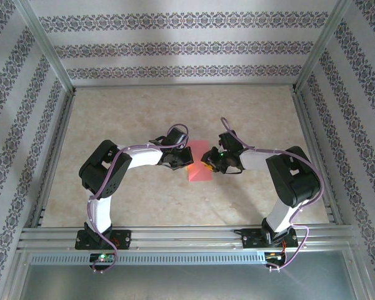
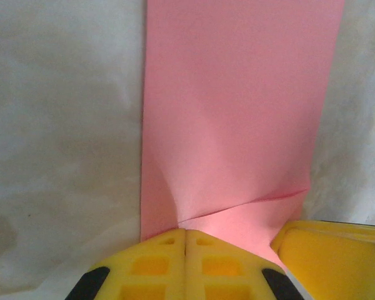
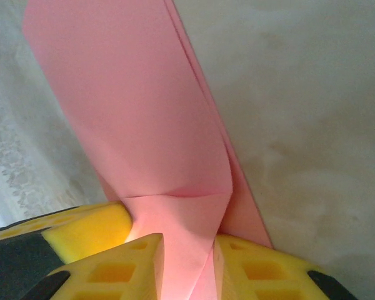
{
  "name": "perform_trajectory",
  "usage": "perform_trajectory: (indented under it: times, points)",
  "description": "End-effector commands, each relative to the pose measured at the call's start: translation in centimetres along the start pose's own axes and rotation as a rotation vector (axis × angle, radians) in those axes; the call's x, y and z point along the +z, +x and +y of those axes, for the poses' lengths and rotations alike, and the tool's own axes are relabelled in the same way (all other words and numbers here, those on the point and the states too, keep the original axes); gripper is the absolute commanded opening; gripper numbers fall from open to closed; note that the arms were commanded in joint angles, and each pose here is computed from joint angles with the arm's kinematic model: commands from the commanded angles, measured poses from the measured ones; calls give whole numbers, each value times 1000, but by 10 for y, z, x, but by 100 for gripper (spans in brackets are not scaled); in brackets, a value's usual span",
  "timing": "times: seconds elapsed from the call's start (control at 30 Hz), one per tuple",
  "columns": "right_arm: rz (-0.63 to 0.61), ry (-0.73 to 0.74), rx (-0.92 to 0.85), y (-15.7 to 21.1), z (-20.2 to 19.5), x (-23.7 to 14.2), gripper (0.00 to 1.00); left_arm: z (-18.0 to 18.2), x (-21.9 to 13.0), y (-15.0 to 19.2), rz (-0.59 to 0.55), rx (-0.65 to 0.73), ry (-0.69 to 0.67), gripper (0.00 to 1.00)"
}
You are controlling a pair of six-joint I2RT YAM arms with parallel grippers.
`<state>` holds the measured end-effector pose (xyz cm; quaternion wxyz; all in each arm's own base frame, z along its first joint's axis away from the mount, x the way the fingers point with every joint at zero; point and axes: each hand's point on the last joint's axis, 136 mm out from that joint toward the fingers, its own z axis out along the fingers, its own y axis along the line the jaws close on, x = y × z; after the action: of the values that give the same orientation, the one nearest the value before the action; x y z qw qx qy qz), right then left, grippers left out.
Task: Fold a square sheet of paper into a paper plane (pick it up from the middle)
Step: Turn over the paper at the center of the table.
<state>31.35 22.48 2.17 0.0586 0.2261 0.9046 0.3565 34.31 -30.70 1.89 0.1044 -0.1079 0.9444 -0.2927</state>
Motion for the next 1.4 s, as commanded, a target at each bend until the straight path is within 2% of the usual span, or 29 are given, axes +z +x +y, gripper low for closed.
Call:
perform_trajectory:
  times: [0.0,0.33,0.57,0.7,0.8,0.87,1.0,1.07,1.1,1.23,1.37]
  points:
    - [25,-60,-10,2,18,4,27,43,10,12,34,-60,-121,1]
    - [54,-99,-34,12,18,4,25,45,10,11,31,-65,-128,1]
    - [62,-84,-41,16,10,7,19,45,8,10,28,-68,-126,1]
    - [51,-92,-58,13,13,7,12,39,4,7,23,-64,-105,1]
    - [27,-105,-88,8,20,3,5,22,-6,-4,2,-39,-20,3]
    - [6,-128,-116,3,28,-2,4,8,-19,-16,-30,-26,77,7]
    - [-49,-208,-191,-9,51,-24,2,-15,-60,-44,-103,-28,294,24]
    - [-70,-262,-224,-14,64,-37,2,-21,-78,-50,-117,-33,383,39]
    - [-77,-294,-239,-17,71,-45,2,-26,-87,-52,-117,-21,438,49]
    - [-66,-398,-286,-23,93,-67,2,-36,-107,-51,-129,7,572,62]
    - [-35,-483,-312,-21,111,-81,2,-48,-116,-47,-123,4,660,83]
